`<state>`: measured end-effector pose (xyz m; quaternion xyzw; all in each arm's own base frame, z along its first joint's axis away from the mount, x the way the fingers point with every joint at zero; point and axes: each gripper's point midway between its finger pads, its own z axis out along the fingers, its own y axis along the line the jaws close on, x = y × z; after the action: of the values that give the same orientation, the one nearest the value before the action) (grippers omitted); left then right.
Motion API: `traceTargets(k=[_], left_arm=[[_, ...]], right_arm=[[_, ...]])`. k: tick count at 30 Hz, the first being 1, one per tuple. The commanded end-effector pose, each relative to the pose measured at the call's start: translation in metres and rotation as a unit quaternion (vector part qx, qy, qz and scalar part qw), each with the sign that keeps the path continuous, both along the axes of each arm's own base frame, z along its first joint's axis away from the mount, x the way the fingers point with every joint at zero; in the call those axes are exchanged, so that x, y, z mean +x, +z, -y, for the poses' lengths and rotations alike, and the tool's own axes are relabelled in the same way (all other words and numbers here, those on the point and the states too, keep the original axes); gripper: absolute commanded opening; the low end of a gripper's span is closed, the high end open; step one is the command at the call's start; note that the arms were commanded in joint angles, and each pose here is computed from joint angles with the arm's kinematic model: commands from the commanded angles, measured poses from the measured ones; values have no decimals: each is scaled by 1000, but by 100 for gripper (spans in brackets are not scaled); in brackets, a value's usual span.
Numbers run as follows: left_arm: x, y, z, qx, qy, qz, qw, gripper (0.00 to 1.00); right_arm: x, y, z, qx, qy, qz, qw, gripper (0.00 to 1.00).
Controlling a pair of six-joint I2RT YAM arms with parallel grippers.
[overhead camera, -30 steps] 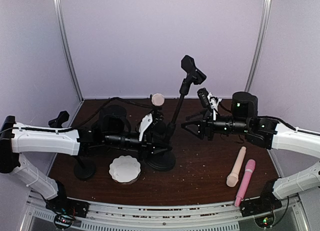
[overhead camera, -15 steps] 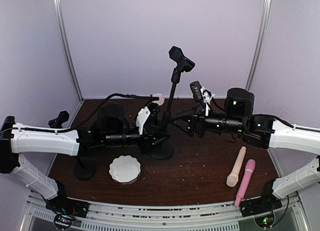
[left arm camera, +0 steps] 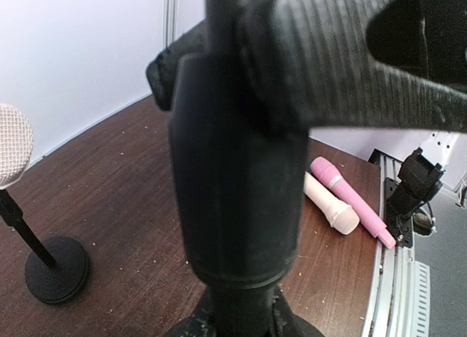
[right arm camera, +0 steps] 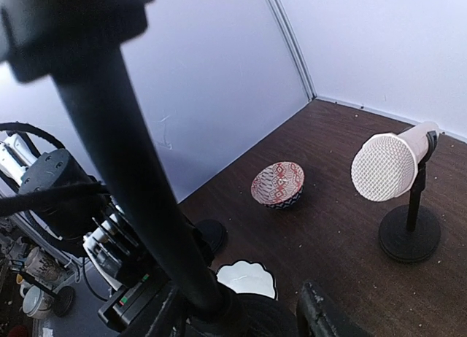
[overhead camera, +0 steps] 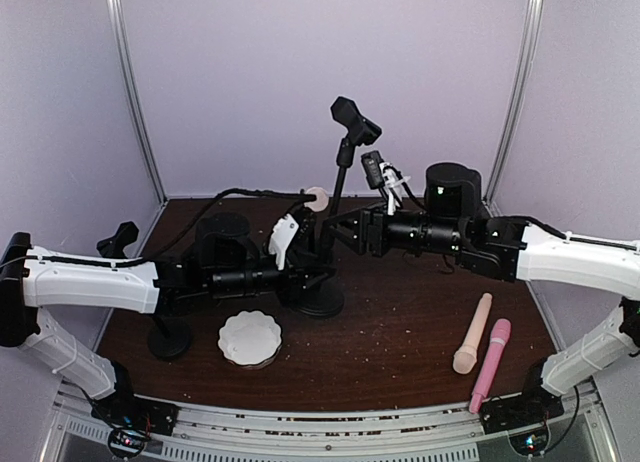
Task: Attach the microphones to the stand
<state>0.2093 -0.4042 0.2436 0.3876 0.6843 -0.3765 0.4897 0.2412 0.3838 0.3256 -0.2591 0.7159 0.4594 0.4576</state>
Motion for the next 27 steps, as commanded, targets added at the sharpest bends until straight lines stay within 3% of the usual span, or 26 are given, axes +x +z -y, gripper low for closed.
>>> traceTargets(k=[1,6,12,16,20,24,27], left_arm=[[3,44,0,-67,9,36,997,0],[4,45,-1,-69,12,37,997,0],[-1,47,-1,-70,-2,42,997,0],[-41,49,12,-67,-132,67,987,0],[-69,51,18,-81,-223,60,970,0],[-72,58,17,-96,-225,62,968,0],[-66,60,12,-102,-202,67,972,0]], right_arm=[[-5,4,-9,3,18,-20,1000,51],[-3,-3,-15,-11,22,-32,999,36],[-12,-5,-19,-33,64,1,997,0],[-45,1,-13,-59,170,86,980,0],[-48,-3,-2,-60,193,110,973,1],[-13,-27,19,-129,110,99,980,39],[6,-39,36,-144,69,74,984,50]])
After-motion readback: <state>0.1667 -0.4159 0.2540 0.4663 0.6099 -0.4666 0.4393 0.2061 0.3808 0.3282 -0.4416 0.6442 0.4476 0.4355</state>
